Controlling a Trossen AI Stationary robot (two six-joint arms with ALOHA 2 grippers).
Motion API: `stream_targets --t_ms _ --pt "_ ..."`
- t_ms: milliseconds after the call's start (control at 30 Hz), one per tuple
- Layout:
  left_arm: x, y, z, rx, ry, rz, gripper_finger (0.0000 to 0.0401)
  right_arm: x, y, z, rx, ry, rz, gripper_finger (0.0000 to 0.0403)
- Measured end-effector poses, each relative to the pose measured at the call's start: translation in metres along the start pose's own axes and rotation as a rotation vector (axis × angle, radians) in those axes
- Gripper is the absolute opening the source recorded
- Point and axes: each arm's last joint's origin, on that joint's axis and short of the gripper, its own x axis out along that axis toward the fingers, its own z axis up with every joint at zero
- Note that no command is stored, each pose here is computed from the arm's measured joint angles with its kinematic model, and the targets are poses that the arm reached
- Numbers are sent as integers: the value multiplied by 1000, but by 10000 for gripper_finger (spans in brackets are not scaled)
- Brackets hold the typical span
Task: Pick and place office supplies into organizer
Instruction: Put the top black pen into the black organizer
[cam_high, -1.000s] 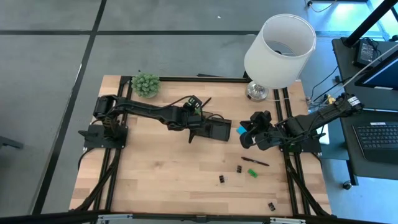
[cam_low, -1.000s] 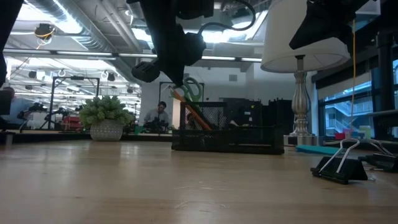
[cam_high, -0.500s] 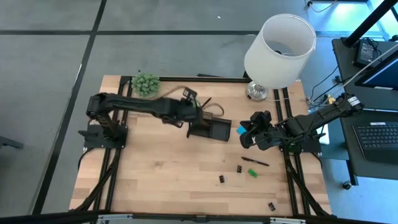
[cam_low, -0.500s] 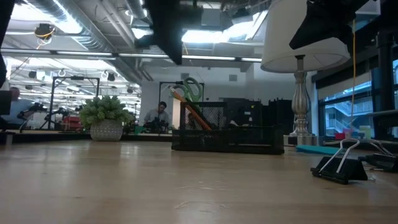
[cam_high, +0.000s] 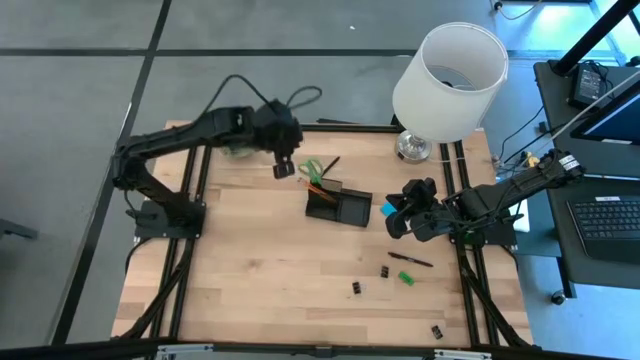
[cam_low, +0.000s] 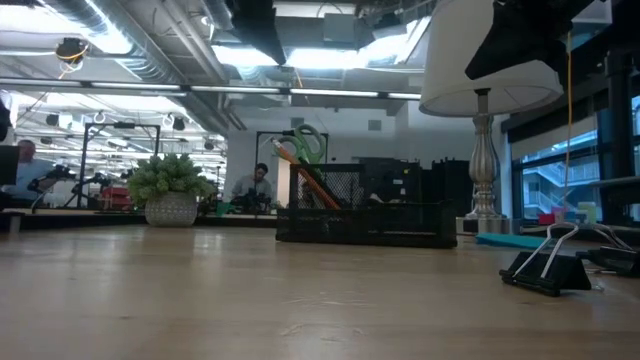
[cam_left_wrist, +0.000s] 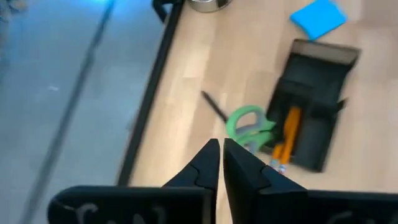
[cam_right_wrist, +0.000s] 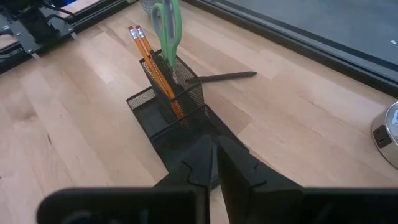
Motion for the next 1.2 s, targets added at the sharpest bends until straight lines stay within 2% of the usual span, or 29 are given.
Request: stream_targets --t_ms 133,367,500,633,733,867,1067,1200 --pt "1 17 -3 -74 -15 -77 40 0 0 0 -2 0 0 29" --pt "26 44 -22 -144 -11 -85 82 4 -3 3 10 -4 -24 29" --pt "41 66 -38 -194 -32 -86 97 14 -10 12 67 13 -52 29" --pt "56 82 -54 -181 -87 -141 102 31 -16 31 48 15 -6 29" --pt "67 90 -67 -159 -126 -165 102 43 -22 52 -24 -57 35 29" --pt "81 97 -81 -143 -207 -196 102 54 -38 77 -70 -133 20 29" --pt "96 100 -95 -137 -298 -170 102 76 -69 97 -91 -93 45 29" --pt "99 101 -97 -143 -345 -149 102 100 -82 104 -124 -72 105 29"
